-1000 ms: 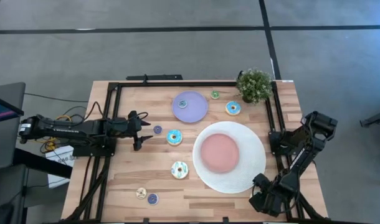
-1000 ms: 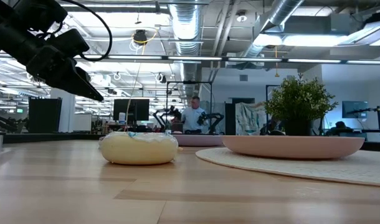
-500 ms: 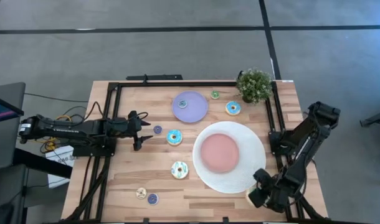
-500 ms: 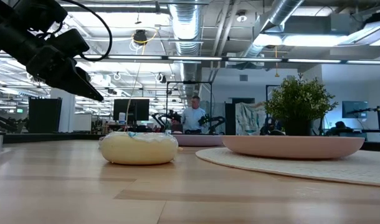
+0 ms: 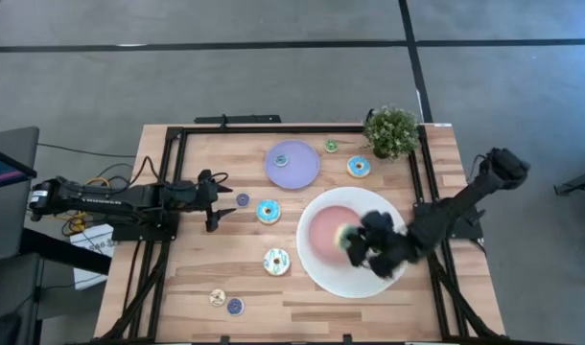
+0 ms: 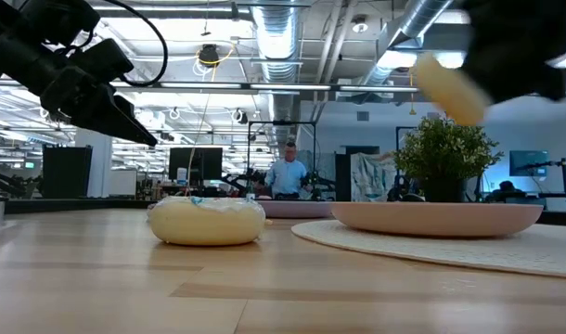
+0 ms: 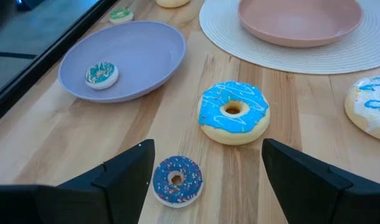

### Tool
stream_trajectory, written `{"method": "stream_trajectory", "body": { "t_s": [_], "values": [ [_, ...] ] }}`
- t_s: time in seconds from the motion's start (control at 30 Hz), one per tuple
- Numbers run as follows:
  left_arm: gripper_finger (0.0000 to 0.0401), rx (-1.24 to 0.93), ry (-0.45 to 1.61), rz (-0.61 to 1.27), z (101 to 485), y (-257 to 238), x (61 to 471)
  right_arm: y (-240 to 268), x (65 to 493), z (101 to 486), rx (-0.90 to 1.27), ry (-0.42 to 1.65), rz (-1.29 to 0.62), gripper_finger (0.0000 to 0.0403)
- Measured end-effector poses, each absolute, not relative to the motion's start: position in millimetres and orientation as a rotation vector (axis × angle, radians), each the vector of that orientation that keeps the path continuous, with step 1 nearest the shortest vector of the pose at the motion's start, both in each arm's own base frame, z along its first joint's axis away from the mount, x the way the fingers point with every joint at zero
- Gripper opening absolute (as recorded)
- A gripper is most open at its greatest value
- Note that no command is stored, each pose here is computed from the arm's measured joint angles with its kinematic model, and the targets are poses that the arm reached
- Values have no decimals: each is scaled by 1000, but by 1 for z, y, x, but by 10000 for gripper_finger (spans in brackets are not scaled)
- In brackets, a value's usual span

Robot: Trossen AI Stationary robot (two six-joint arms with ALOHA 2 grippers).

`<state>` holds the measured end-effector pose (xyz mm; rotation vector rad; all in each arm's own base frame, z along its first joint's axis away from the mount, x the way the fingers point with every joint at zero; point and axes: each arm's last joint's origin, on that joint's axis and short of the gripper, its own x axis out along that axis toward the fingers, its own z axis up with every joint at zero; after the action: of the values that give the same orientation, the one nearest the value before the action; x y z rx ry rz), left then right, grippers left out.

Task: Pick & Place donuts
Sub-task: Put the big light blue donut on the orange plate, then put the top small dark blue donut on the violet plate

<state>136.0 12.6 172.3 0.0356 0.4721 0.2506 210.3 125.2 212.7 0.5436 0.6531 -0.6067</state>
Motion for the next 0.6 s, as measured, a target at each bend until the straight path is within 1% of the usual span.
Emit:
{"method": "stream_trajectory", "body": {
  "t_s": [0.13,0.23,0.37,0.43,0.6],
  "values": [
    [290,48,472,248,173,13,136,87,238,208,542,870,-489,151],
    [290,52,472,247,173,13,136,61,249,203,626,1023,-395,162],
    [290,52,478,247,172,13,136,41,241,193,630,1208,-453,176],
    [290,52,479,247,172,13,136,37,232,185,601,1336,-506,183],
    [290,52,477,247,172,13,137,43,235,181,581,1355,-444,201]
  ]
}}
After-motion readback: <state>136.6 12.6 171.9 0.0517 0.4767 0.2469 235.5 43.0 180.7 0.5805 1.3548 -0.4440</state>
